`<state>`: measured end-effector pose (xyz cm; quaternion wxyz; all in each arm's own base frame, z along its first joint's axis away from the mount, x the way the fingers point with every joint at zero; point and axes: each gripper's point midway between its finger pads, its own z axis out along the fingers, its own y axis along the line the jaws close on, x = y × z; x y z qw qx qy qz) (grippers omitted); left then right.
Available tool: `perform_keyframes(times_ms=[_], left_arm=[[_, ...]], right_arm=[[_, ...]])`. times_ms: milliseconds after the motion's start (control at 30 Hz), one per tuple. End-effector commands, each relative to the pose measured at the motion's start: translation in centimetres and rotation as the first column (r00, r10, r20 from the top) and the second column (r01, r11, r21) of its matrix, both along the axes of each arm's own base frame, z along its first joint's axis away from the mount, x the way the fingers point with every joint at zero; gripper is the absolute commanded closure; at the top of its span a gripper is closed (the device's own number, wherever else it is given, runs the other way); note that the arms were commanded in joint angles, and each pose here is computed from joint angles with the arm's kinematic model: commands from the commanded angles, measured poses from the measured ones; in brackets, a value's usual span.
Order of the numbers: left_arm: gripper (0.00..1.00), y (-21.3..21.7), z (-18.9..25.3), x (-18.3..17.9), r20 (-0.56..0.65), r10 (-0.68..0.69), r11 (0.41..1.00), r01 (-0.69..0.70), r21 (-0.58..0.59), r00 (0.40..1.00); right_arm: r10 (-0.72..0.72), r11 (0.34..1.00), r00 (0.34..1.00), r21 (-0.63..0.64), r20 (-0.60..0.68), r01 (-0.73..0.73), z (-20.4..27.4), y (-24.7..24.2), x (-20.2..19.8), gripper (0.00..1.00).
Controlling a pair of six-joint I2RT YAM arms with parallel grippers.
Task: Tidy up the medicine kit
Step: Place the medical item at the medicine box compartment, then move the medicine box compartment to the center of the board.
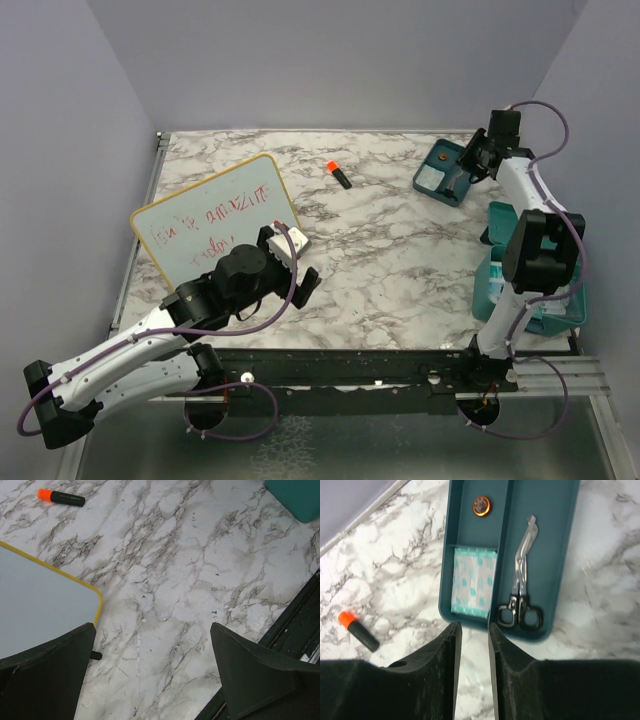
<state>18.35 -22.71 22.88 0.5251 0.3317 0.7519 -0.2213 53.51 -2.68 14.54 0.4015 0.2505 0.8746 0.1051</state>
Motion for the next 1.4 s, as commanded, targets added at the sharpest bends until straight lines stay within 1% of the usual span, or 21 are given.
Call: perform_keyframes(times_ms=[0, 100, 167, 233, 300, 467, 600, 733, 867, 1000, 1067, 1367], left_arm=[[0.01, 0.3, -0.2, 0.2, 0.006, 0.021, 1.000, -0.021, 0.003, 1.000], [0.01, 0.3, -0.1, 0.1, 0.002, 0.020, 1.000, -0.020, -0.007, 1.000], [0.01, 0.4, -0.1, 0.1, 0.004, 0.022, 1.000, -0.021, -0.009, 1.000], [0.01, 0.4, 0.0, 0.1, 0.005, 0.023, 1.000, -0.023, -0.011, 1.000], [0.01, 0.4, -0.2, 0.1, 0.002, 0.020, 1.000, -0.020, -0.006, 1.000], [0.01, 0.1, -0.4, -0.1, -0.003, 0.003, 1.000, -0.003, 0.000, 1.000], [0.01, 0.1, 0.0, -0.2, 0.005, -0.003, 1.000, 0.003, -0.018, 1.000], [0.01, 0.2, 0.3, -0.3, 0.015, -0.006, 1.000, 0.007, -0.030, 1.000], [0.01, -0.1, 0.6, -0.6, 0.016, -0.026, 0.999, 0.027, -0.046, 1.000], [0.01, -0.1, 0.8, -0.8, 0.022, -0.036, 0.998, 0.038, -0.055, 0.999], [0.01, -0.1, 0.9, -0.8, 0.025, -0.038, 0.998, 0.039, -0.056, 0.999], [0.01, 0.2, 1.3, -0.5, 0.044, -0.017, 0.997, 0.020, -0.069, 0.999]], right_arm=[[-0.062, 0.995, 0.994, -0.077, -0.085, 0.056, 0.1, -1.4, -4.9, 0.66], [-0.137, 0.986, 0.982, -0.109, -0.133, 0.122, 0.3, -2.3, -7.6, 0.66], [-0.140, 0.985, 0.985, -0.118, -0.099, 0.128, 1.3, -2.5, -8.1, 0.66], [-0.123, 0.987, 0.992, -0.110, -0.039, 0.118, 1.9, -2.3, -7.6, 0.66], [-0.117, 0.988, 0.993, -0.103, -0.023, 0.114, 2.0, -2.1, -6.9, 0.66], [-0.092, 0.994, 0.994, -0.067, -0.064, 0.088, -0.4, -1.6, -4.6, 0.65], [-0.086, 0.994, 0.992, -0.078, -0.094, 0.079, -2.8, -1.1, -2.8, 0.60], [-0.067, 0.996, 0.991, -0.073, -0.116, 0.059, -5.4, -0.2, -1.2, 0.61], [-0.071, 0.994, 0.983, -0.090, -0.169, 0.056, -7.6, -0.2, -0.6, 0.61], [-0.033, 0.997, 0.986, -0.077, -0.165, 0.020, -8.9, 0.6, 0.2, 0.61], [-0.022, 0.997, 0.982, -0.081, -0.186, 0.007, -9.7, 0.9, 0.4, 0.61], [-0.038, 0.995, 0.979, -0.103, -0.200, 0.017, -9.9, 0.9, 0.7, 0.62]])
